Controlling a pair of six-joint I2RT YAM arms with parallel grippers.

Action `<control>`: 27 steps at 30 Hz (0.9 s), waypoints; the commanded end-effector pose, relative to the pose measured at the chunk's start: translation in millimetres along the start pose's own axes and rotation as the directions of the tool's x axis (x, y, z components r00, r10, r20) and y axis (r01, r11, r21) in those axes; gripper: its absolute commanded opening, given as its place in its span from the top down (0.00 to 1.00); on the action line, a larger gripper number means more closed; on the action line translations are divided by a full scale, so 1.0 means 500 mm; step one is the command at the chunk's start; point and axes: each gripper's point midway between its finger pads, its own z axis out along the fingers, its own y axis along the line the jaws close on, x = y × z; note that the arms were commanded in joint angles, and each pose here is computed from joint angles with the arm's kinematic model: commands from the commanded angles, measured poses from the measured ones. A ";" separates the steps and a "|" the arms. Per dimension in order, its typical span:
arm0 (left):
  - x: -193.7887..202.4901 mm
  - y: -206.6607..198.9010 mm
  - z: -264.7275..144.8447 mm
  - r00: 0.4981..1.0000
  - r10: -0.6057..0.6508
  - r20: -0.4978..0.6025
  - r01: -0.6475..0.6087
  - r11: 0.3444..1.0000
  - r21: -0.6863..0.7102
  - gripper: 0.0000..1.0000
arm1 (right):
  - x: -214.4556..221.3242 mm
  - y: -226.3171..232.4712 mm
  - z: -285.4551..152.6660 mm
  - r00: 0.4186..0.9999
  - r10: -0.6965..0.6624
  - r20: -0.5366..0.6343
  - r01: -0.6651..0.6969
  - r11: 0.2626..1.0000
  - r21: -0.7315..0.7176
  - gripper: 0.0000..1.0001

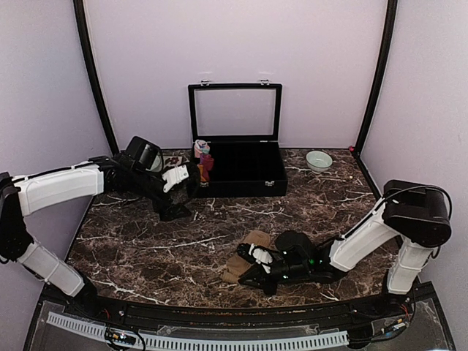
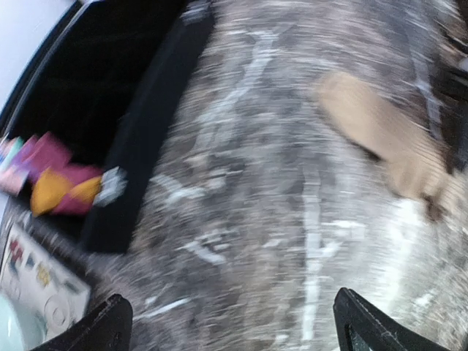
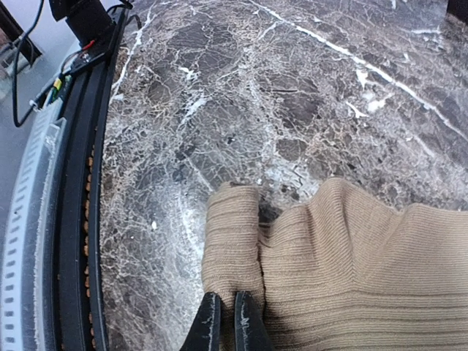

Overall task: Roll the socks
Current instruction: Roll the sock at the center of the board.

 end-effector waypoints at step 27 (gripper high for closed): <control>0.027 -0.485 0.156 0.700 0.707 0.100 -0.695 0.642 0.324 0.45 | 0.279 -0.018 -0.025 0.553 0.730 -0.402 -0.736 0.654 0.176 1.00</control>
